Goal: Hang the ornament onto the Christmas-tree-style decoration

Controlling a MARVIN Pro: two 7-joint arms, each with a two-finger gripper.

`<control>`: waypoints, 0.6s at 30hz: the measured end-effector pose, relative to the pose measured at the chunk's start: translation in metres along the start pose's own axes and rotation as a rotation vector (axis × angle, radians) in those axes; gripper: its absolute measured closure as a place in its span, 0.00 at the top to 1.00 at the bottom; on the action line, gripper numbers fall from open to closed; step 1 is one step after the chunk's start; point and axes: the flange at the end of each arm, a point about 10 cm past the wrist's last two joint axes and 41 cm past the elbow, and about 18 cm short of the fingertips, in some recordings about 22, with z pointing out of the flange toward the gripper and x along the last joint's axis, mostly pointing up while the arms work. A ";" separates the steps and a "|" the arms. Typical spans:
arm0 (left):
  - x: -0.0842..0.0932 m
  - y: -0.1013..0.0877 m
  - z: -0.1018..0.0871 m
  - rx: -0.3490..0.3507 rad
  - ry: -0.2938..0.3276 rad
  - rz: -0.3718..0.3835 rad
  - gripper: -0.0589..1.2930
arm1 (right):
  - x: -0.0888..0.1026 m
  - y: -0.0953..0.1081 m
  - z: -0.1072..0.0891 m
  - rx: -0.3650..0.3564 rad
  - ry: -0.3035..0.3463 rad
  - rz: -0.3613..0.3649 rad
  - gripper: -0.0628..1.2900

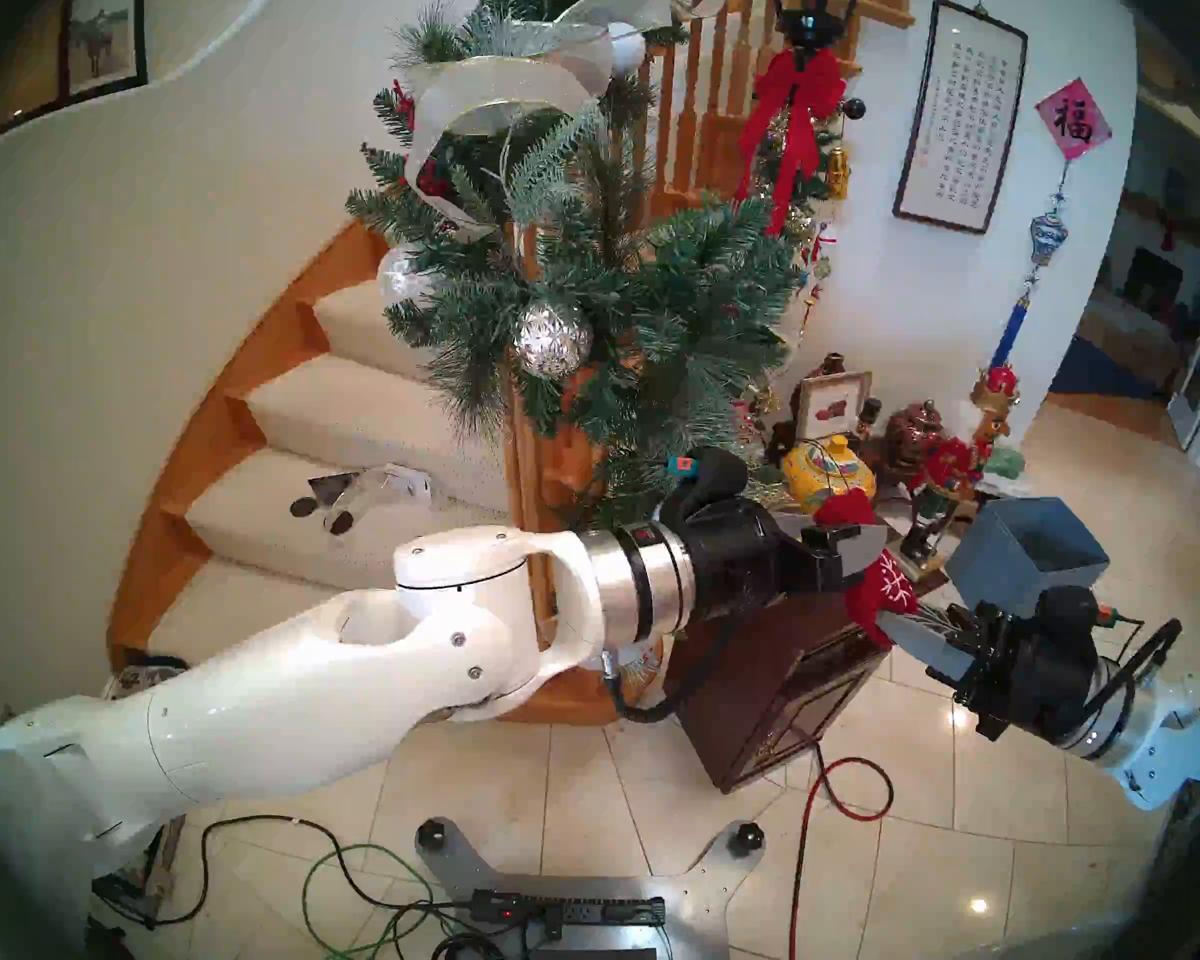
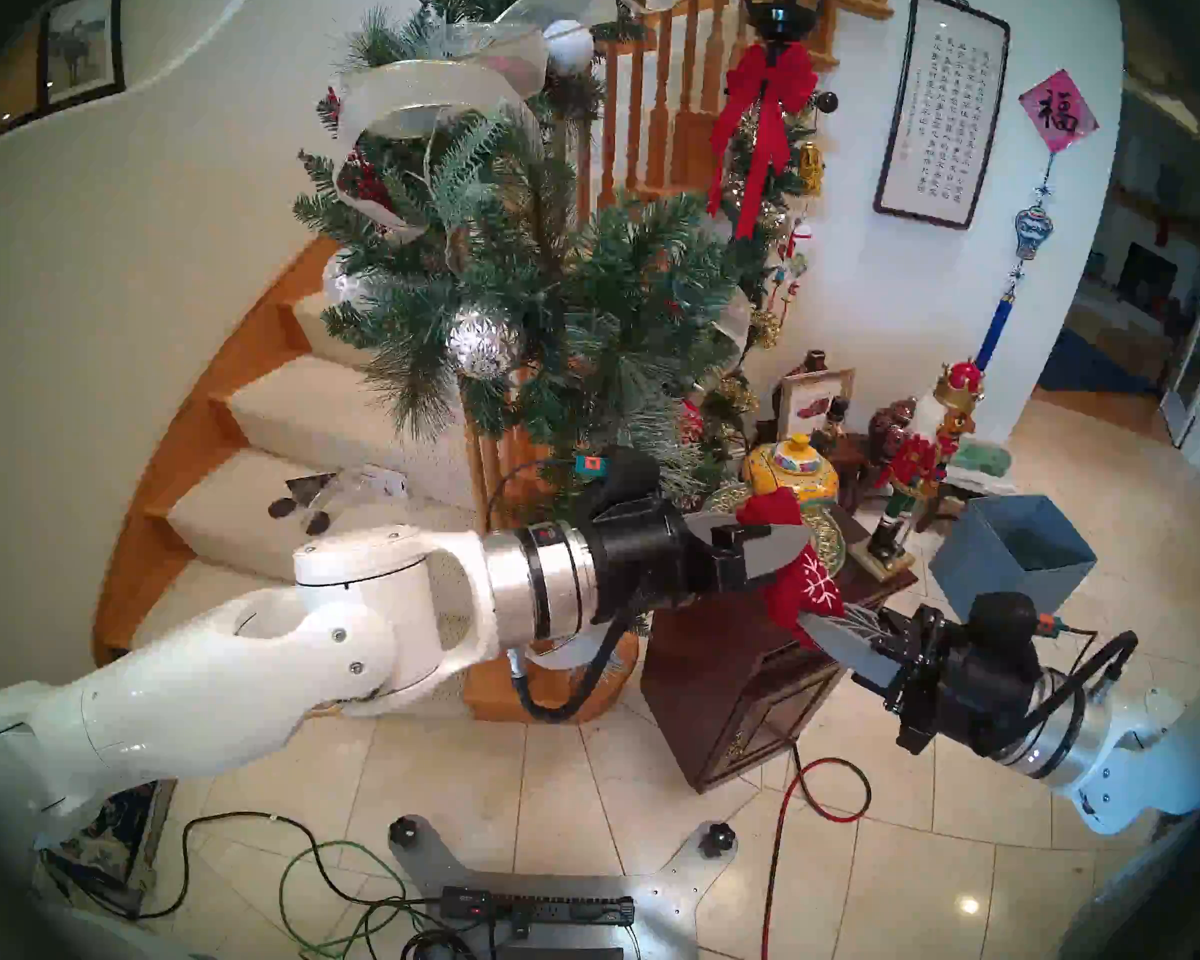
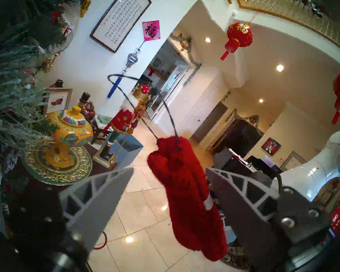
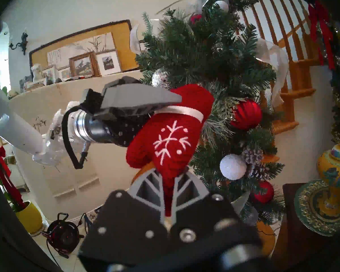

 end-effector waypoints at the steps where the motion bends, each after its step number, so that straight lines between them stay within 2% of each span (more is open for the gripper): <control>1: 0.000 0.000 0.000 0.001 0.000 -0.001 0.90 | 0.000 0.000 0.000 -0.001 0.001 0.000 0.02; 2: 0.000 0.000 0.000 0.001 0.000 -0.001 0.88 | 0.000 0.000 0.000 -0.003 0.002 0.001 0.02; 5: 0.000 -0.001 0.000 0.003 -0.001 -0.004 0.72 | 0.001 0.001 0.000 -0.006 0.004 0.002 0.02; 13: -0.001 -0.001 -0.001 0.006 -0.003 -0.011 0.50 | 0.000 0.001 0.001 -0.007 0.008 0.004 0.02; 18: -0.001 -0.001 -0.001 0.008 -0.004 -0.017 0.55 | -0.001 0.001 0.002 -0.004 0.011 0.006 0.02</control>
